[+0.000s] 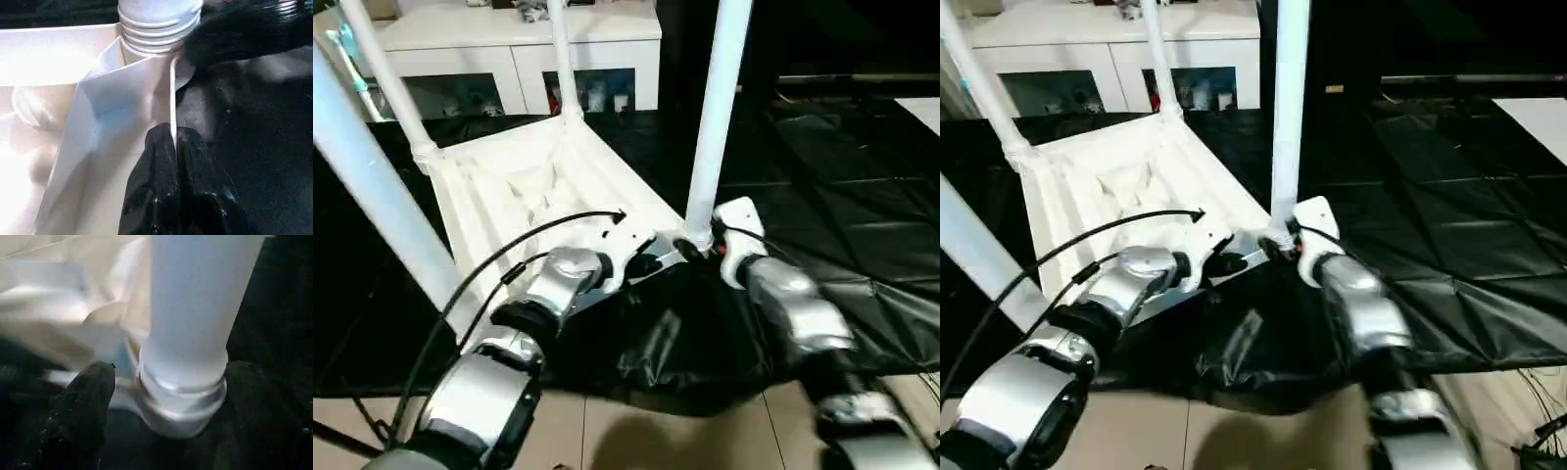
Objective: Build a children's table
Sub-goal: Rotate leg to tighten
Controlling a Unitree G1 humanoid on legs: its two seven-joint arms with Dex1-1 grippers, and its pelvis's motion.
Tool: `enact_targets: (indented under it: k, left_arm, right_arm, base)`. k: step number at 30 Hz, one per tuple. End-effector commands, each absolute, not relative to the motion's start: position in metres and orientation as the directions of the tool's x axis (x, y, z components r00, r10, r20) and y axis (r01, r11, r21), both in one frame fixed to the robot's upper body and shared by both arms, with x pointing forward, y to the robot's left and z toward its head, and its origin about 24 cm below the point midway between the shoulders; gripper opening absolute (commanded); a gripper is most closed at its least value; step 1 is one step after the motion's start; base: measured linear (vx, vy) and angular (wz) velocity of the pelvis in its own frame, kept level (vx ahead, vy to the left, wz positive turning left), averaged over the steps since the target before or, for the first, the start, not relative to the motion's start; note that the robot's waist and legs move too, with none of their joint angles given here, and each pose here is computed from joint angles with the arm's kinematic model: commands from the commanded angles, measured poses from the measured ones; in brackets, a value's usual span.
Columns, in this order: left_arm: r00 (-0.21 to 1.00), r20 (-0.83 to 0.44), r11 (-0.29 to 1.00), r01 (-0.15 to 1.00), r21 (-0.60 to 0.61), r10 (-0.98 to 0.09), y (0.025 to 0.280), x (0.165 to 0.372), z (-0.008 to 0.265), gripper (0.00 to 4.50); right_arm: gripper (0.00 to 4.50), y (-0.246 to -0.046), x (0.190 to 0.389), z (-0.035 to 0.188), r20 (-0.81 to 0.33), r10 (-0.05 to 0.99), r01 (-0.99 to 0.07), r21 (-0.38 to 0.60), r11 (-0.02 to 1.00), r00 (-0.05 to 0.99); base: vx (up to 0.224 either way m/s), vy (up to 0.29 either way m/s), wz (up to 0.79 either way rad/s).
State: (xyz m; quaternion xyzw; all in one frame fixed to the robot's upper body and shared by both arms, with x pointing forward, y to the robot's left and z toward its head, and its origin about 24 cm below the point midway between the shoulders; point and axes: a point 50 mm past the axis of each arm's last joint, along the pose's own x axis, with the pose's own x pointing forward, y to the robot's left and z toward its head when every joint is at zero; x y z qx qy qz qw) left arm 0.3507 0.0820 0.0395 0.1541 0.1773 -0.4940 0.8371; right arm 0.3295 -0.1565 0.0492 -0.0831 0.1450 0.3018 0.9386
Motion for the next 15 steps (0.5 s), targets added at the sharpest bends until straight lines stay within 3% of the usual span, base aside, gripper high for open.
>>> enact_targets:
  k: [1, 7, 15]
  left_arm:
    - [0.375, -0.414, 0.383, 0.921, 0.065, -0.829, 0.083, 0.343, 0.038, 0.00]
    - [0.260, -0.408, 0.274, 0.961, 0.025, -0.875, 0.105, 0.334, 0.039, 0.00]
    - [0.214, -0.405, 0.233, 0.972, 0.004, -0.889, 0.115, 0.327, 0.038, 0.00]
  right_arm:
    - [3.81, -0.152, 0.325, 0.052, -0.303, 0.621, -0.664, -0.055, 0.746, 0.723]
    - [3.81, -0.167, 0.316, 0.055, -0.291, 0.692, -0.731, -0.039, 0.682, 0.661]
    - [3.81, -0.157, 0.310, 0.054, -0.265, 0.788, -0.813, 0.026, 0.582, 0.555]
  base:
    - [0.000, 0.000, 0.00]
    - [0.000, 0.000, 0.00]
    - [0.000, 0.000, 0.00]
